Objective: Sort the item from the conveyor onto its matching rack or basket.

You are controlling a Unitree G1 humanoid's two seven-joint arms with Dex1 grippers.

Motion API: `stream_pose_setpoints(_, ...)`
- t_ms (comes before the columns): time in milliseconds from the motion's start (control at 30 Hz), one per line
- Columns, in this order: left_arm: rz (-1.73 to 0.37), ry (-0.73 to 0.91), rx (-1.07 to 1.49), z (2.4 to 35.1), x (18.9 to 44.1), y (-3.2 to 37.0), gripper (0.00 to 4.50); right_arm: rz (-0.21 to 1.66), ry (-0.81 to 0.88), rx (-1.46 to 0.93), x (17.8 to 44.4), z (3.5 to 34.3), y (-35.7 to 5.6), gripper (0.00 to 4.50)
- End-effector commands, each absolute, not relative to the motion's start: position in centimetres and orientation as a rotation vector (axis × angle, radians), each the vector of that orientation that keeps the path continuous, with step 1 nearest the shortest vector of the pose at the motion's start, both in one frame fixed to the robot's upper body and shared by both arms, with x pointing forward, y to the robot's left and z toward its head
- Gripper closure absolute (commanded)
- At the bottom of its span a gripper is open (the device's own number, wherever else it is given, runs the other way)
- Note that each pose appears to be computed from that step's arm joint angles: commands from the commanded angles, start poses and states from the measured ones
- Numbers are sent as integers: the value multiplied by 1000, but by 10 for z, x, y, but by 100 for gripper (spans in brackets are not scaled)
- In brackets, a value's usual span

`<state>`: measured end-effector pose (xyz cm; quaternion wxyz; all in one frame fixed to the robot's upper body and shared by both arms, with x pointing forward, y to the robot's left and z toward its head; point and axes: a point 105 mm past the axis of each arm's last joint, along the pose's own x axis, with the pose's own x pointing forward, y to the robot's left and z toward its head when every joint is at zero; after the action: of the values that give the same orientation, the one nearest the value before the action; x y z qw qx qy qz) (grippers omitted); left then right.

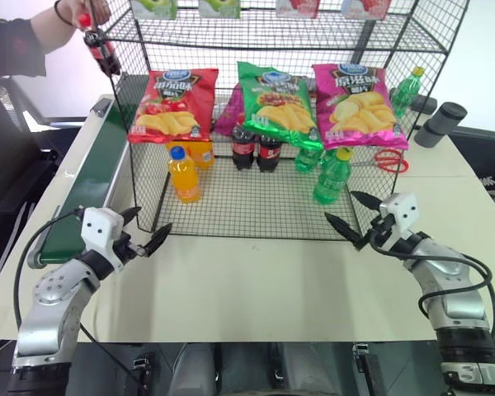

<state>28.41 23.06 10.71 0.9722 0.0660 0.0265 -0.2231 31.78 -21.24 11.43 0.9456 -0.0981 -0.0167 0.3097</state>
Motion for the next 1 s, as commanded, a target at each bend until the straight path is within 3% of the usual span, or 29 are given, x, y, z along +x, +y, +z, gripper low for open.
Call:
stream_pose_setpoints(33, -402, 20, 149, 118, 282, 240, 0, 648, -97, -217, 320, 131, -206, 4)
stream_pose_setpoints(667, -287, -52, 117, 144, 286, 267, 0, 674, -125, -199, 327, 132, -191, 4)
stream_pose_setpoints(1000, 204, -179, 84, 164, 287, 350, 0, 728, -129, -180, 327, 130, -174, 4)
